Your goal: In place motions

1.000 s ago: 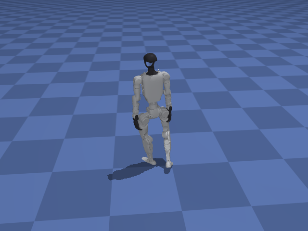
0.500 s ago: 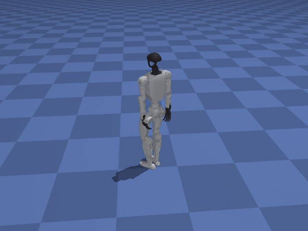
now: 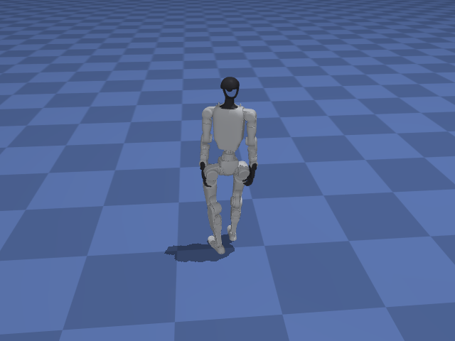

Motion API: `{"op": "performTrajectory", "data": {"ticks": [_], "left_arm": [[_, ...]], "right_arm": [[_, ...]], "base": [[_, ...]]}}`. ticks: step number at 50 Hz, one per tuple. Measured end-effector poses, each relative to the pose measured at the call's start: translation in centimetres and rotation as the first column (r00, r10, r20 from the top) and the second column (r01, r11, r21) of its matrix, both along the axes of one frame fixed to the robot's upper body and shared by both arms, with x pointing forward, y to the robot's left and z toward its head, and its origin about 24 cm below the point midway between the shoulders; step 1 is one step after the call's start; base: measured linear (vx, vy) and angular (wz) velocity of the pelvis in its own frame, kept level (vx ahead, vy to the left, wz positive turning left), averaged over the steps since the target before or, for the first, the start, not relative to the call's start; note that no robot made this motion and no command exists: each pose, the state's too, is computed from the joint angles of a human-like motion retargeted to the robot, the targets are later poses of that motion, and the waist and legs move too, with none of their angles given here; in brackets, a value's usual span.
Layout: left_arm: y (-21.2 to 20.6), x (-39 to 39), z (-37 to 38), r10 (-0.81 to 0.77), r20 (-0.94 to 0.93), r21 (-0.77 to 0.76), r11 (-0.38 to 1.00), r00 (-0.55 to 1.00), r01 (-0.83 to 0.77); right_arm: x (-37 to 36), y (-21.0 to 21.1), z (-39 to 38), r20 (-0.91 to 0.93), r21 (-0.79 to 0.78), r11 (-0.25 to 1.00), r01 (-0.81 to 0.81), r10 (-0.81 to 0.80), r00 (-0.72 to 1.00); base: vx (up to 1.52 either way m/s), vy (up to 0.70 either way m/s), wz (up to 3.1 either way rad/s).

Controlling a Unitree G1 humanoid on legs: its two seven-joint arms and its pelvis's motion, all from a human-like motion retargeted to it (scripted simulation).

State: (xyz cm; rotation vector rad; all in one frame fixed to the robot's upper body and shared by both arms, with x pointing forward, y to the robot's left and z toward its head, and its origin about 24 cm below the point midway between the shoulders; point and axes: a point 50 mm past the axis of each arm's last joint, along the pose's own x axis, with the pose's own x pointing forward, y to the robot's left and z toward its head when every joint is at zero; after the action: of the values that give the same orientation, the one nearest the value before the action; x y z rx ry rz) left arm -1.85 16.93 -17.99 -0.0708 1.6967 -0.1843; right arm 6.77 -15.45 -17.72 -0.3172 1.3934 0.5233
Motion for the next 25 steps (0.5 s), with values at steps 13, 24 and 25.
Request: {"op": "performTrajectory", "data": {"ticks": [13, 24, 25], "left_arm": [[1.4, -1.3, 0.2, 0.008, -0.043, 0.075, 0.997, 0.999, -0.005], [0.7, 5.1, 0.0, -0.043, 0.156, 0.059, 0.998, 0.987, 0.035], [0.7, 5.6, 0.0, -0.055, 0.178, 0.059, 0.997, 0.983, 0.045]], "right_arm": [[-4.6, -5.6, 0.1, -0.117, -0.187, 0.929, 0.32, -0.344, 0.932], [-8.1, -5.5, 0.2, -0.195, -0.243, 0.792, 0.559, -0.605, 0.772], [-8.4, -5.3, 0.2, -0.202, -0.24, 0.792, 0.561, -0.606, 0.769]], "base": [[0.3, -0.11, -3.35], [0.3, -0.04, -0.04], [0.38, -0.11, 0.32]]}}
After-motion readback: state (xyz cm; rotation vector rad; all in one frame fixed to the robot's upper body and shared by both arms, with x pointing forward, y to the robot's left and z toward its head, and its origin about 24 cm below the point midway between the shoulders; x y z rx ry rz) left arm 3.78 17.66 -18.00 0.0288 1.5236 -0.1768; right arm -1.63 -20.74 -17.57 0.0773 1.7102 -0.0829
